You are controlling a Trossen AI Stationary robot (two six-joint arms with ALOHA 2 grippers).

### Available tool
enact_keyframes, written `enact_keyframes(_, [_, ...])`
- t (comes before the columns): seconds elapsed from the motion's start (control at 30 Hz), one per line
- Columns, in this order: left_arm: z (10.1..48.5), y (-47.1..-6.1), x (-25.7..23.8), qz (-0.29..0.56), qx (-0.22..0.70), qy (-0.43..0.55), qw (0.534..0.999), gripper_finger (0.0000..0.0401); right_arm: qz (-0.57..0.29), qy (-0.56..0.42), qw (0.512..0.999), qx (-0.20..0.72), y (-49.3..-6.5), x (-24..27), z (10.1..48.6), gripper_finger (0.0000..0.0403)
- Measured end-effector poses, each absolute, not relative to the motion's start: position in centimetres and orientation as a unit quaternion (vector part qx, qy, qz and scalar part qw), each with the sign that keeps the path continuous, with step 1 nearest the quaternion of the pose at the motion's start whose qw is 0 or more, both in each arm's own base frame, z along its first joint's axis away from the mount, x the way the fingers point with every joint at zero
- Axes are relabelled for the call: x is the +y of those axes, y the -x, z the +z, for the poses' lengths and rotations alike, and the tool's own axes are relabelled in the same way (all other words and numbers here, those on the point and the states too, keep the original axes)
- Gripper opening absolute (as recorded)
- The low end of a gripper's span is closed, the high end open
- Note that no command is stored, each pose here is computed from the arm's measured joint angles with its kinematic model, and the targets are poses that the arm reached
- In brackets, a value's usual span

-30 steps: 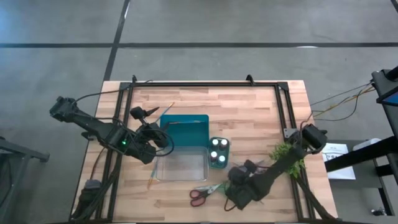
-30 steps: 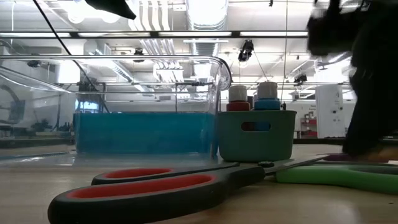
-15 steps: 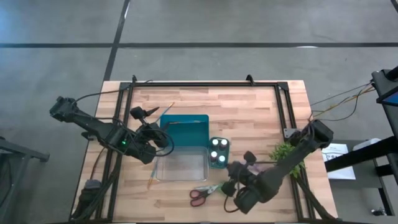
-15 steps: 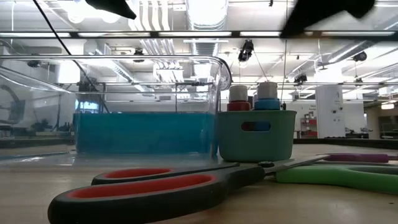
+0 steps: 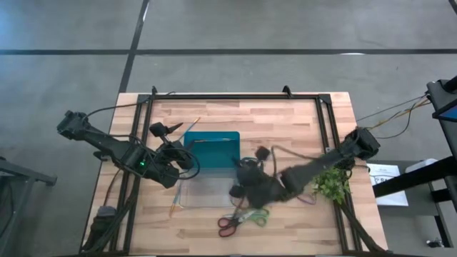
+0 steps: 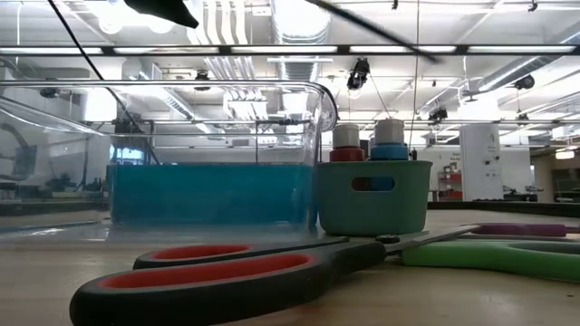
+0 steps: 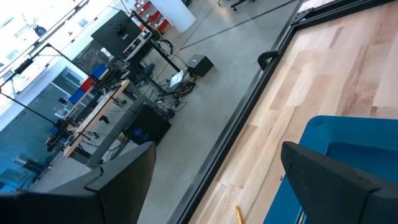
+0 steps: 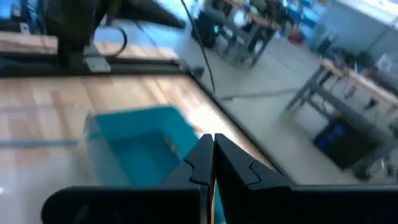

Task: Pick & Place Paint Supplies
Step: Put the blue paint brush into the blue bin

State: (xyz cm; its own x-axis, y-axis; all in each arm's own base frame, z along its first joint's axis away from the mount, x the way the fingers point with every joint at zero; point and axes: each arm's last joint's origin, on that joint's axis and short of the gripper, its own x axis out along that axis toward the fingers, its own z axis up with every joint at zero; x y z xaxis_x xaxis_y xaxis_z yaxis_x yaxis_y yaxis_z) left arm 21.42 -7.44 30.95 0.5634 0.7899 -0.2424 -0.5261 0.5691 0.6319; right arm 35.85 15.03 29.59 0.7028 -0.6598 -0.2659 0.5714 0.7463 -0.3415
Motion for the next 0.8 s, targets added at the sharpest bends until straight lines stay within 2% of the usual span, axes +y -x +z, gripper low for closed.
enact_keyframes(0.17, [30.9, -21.4, -7.4, 0.388, 0.261, -0.256, 0.846, 0.0353, -0.265, 0.119, 0.950, 0.110, -38.1, 10.9, 31.1, 0.0008])
enact_keyframes(0.4, [30.9, -21.3, -7.4, 0.384, 0.268, -0.260, 0.844, 0.0353, -0.175, 0.109, 0.978, 0.039, -39.3, 4.3, 31.4, 0.0008])
enact_keyframes(0.63, [30.8, -21.3, -7.4, 0.384, 0.268, -0.260, 0.844, 0.0353, -0.103, 0.043, 0.993, 0.040, -40.1, -1.9, 28.6, 0.0008])
enact_keyframes(0.8, [30.9, -21.3, -7.4, 0.384, 0.268, -0.260, 0.844, 0.0353, -0.073, 0.023, 0.995, 0.063, -40.6, -3.6, 25.4, 0.0008])
